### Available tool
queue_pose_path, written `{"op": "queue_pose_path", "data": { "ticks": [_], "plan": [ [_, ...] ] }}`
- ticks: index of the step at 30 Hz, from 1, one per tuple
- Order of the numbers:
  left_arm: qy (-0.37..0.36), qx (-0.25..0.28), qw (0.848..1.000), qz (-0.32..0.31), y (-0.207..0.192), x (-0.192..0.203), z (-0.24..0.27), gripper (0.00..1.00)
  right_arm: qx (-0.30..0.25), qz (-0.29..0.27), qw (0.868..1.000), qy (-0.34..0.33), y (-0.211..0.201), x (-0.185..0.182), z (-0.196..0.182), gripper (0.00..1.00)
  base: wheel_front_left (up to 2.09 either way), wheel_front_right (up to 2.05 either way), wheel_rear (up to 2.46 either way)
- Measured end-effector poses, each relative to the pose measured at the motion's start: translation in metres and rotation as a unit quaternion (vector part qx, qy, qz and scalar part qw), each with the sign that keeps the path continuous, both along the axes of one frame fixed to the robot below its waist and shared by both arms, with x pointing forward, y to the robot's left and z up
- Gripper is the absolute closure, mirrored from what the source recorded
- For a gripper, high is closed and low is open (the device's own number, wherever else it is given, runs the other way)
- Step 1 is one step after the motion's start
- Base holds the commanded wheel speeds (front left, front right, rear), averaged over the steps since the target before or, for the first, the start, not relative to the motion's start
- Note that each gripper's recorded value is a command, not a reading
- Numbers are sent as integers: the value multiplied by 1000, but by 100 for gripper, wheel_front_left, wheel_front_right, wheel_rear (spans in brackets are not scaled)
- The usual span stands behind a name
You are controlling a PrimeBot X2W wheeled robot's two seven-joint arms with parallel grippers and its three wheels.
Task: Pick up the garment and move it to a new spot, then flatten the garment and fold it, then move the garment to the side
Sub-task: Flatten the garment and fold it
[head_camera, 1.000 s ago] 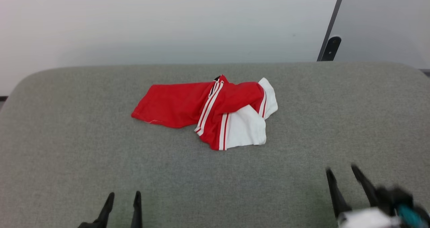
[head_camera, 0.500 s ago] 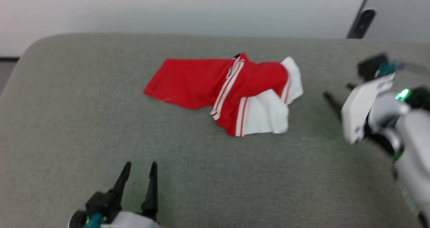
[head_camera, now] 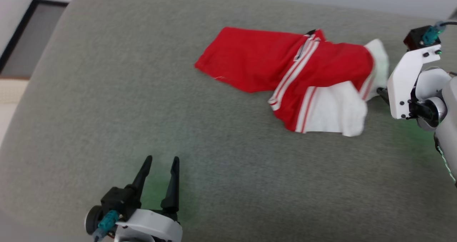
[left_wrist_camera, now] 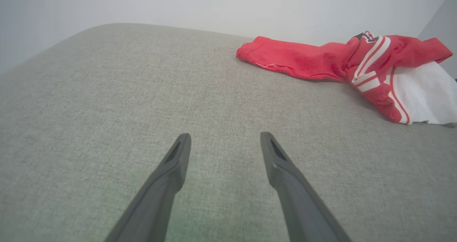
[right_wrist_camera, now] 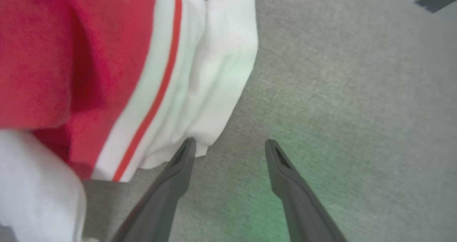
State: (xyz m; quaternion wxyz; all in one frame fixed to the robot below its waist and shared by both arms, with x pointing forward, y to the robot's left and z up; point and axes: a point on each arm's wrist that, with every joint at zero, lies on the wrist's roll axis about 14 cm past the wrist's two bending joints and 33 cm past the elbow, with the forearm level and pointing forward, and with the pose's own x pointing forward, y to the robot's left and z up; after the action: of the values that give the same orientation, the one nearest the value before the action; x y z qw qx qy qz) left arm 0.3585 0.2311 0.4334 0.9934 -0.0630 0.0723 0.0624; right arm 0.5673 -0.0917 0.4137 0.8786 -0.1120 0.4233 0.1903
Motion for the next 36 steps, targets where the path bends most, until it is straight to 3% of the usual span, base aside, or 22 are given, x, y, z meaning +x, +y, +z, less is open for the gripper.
{"op": "queue_pose_path", "data": {
  "ticks": [9, 10, 11, 26, 36],
  "plan": [
    [24, -4, 999, 27, 14, -9, -13, 0, 6, 16, 1000, 21, 25, 14, -26, 0, 0, 0, 0],
    [25, -4, 999, 27, 15, -9, -14, 0, 6, 17, 1000, 21, 25, 15, -27, 60, 0, 0, 0],
    [25, -4, 999, 26, 14, -7, -14, 0, 9, 15, 1000, 21, 25, 15, -28, 100, 0, 0, 0],
    [6, -11, 1000, 5, 3, 13, -8, 0, 69, -18, 997, -22, 10, 13, -12, 100, 0, 0, 0],
    [-4, -16, 1000, -18, -12, 20, -5, 0, 70, -74, 990, -100, -76, 3, 16, 100, 0, 0, 0]
  ]
}}
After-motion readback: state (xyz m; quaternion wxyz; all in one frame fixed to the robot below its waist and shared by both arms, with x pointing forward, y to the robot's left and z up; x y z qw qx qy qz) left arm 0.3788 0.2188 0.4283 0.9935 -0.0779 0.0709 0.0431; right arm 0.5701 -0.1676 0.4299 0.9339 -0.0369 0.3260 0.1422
